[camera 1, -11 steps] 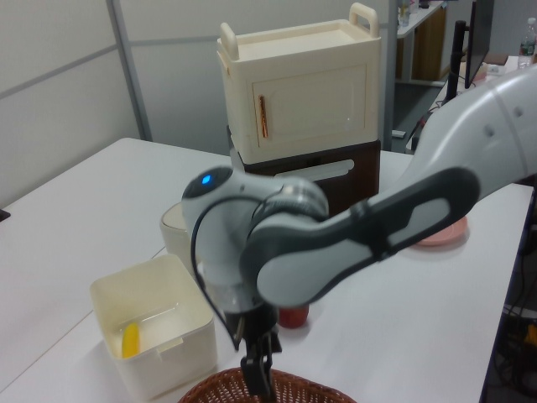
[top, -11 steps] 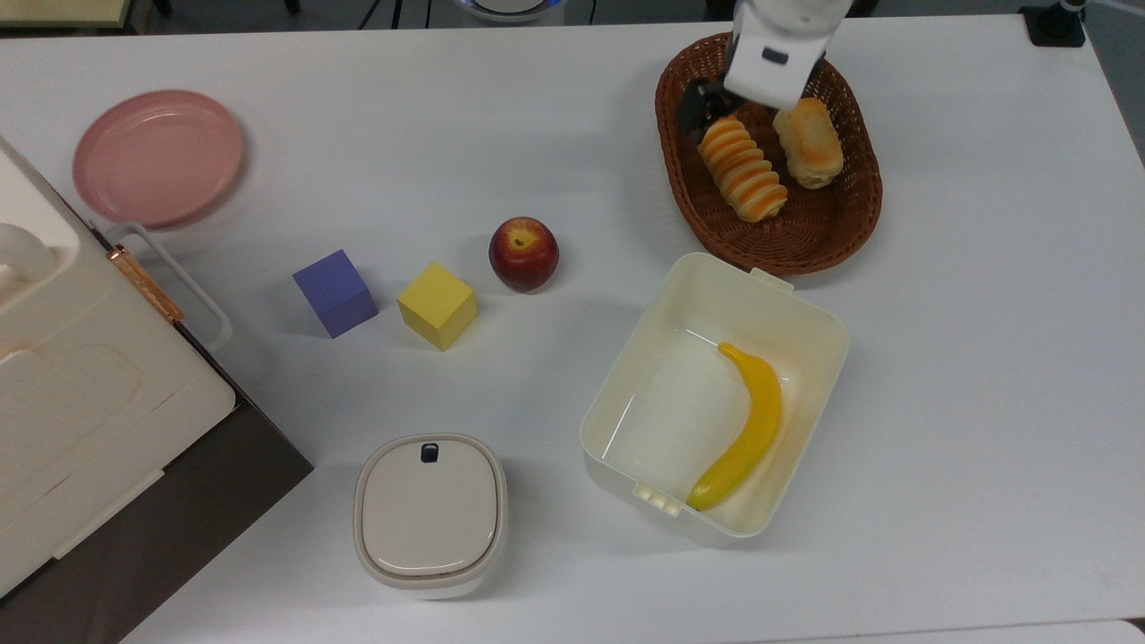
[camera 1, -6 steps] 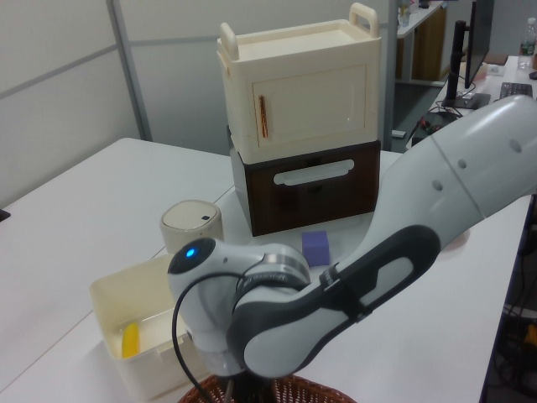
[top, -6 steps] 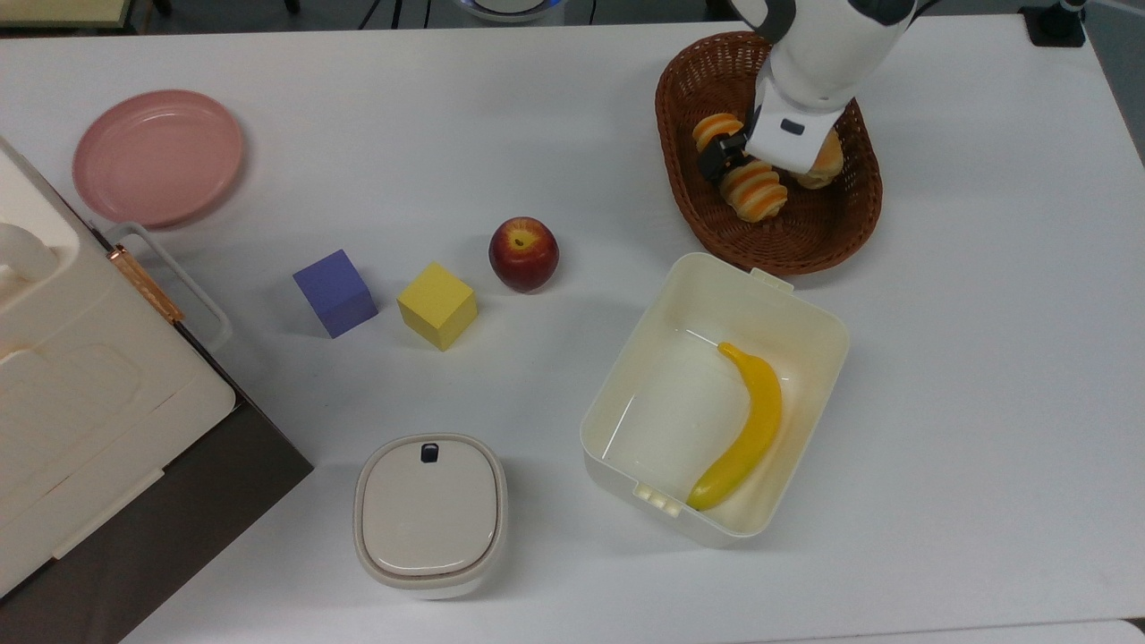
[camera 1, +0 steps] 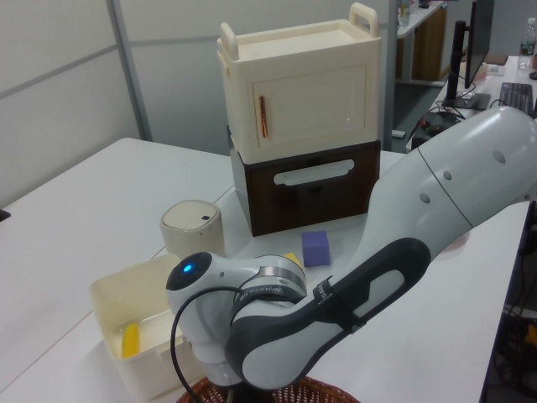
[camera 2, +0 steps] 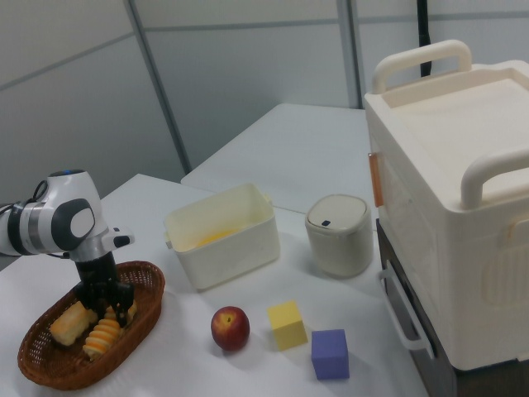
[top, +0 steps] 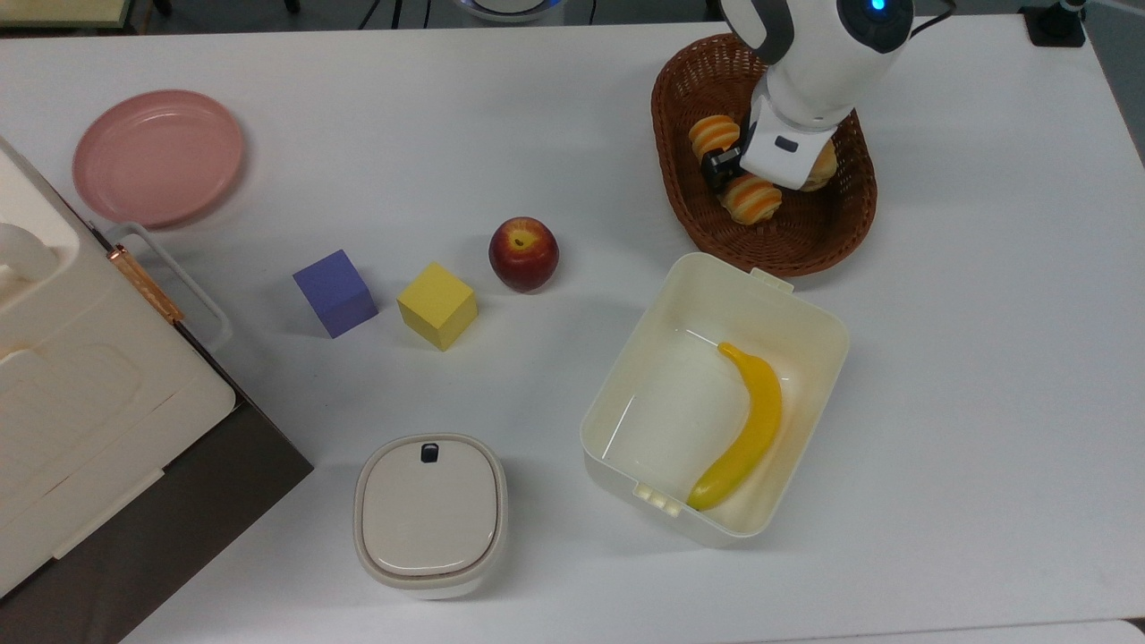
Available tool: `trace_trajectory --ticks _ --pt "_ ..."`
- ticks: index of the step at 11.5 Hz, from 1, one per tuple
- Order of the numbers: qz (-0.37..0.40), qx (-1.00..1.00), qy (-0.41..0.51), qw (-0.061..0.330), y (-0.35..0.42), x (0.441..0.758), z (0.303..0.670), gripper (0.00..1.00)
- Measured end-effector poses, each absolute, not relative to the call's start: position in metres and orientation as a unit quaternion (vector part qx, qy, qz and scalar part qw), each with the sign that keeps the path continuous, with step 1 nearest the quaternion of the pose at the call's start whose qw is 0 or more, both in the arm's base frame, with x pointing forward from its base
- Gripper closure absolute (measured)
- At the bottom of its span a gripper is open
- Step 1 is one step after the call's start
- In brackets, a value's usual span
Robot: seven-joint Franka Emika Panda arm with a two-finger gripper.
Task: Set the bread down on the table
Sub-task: 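Lift the ridged roll out of the basket toward the apple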
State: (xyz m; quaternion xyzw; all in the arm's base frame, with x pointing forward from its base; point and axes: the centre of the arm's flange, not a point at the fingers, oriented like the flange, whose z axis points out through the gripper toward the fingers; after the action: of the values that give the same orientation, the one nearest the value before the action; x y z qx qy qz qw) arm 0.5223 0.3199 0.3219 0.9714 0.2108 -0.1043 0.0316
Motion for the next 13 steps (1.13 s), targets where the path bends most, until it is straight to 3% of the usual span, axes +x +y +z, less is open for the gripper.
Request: trace_trajectory --ticks 1,8,13 --pt "-0.1 0.973 0.208 0.031 0.321 0.524 0.326 0.55" --pt "-0.052 0.984 0.171 0.023 0.332 0.527 0.422 0.54" --pt "-0.035 0.988 0.146 0.02 0.208 0.573 0.472 0.52"
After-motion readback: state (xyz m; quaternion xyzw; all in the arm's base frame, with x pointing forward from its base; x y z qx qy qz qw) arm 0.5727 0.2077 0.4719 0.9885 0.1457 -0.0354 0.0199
